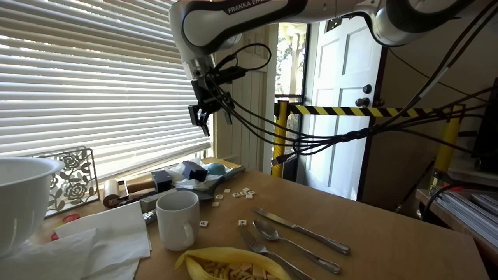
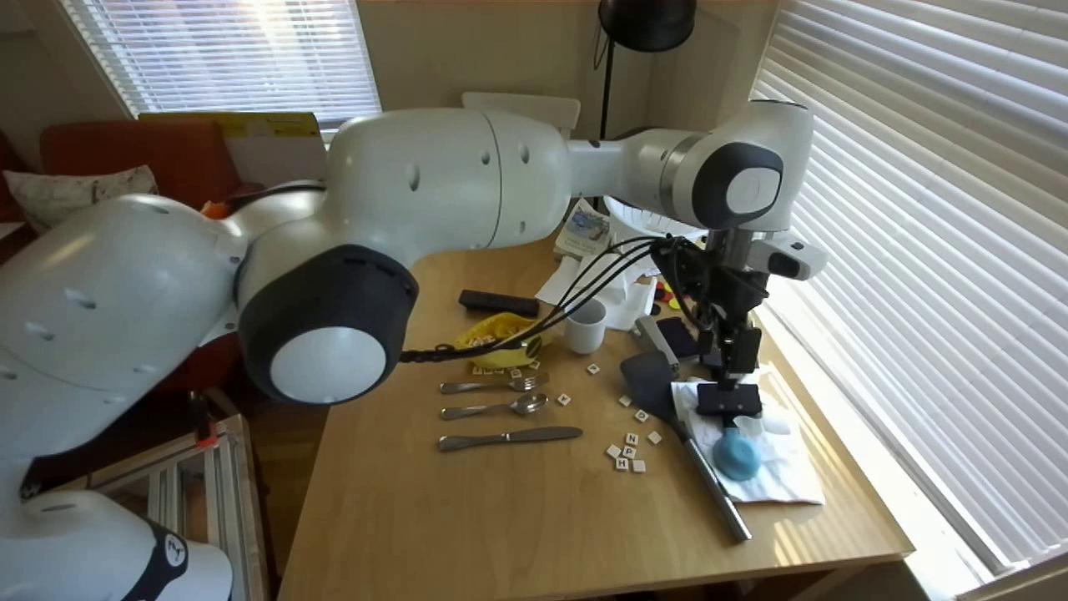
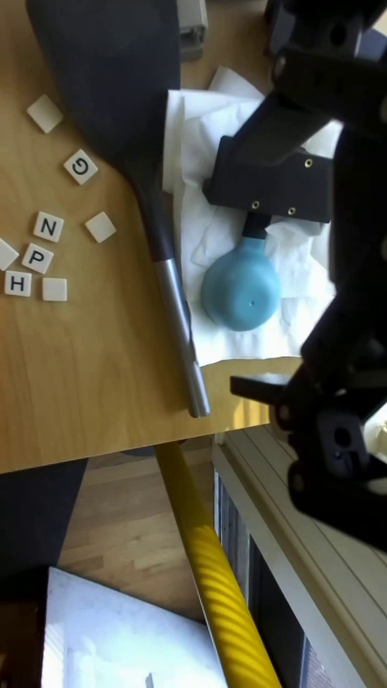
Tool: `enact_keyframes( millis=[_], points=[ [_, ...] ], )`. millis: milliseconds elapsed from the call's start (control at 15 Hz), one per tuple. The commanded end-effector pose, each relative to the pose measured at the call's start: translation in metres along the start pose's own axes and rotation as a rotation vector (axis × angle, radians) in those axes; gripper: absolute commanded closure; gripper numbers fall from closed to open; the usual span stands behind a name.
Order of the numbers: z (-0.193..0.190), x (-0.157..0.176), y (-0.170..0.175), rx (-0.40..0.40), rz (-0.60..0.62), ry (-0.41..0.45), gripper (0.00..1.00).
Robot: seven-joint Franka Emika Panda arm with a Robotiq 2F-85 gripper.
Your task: Move the blue and black object to the table
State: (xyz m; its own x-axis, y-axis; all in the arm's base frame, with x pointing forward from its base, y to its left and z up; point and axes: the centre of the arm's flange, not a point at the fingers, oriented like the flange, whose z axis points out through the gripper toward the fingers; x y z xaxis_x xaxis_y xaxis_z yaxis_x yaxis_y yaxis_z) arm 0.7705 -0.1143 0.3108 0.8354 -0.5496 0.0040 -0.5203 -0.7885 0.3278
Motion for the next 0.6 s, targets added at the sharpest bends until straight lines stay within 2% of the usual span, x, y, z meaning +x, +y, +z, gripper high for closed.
enact_keyframes(
  millis=[0,200,267,533],
  points=[
    [0.000,0.000,0.000,-0.001,-0.002,-0.002,0.00],
    [0.002,0.005,-0.008,-0.009,-0.058,0.002,0.00],
    [0.007,0.008,-0.018,-0.045,-0.081,0.001,0.00],
    [0.037,0.006,-0.053,-0.092,-0.198,-0.034,0.00]
  ],
)
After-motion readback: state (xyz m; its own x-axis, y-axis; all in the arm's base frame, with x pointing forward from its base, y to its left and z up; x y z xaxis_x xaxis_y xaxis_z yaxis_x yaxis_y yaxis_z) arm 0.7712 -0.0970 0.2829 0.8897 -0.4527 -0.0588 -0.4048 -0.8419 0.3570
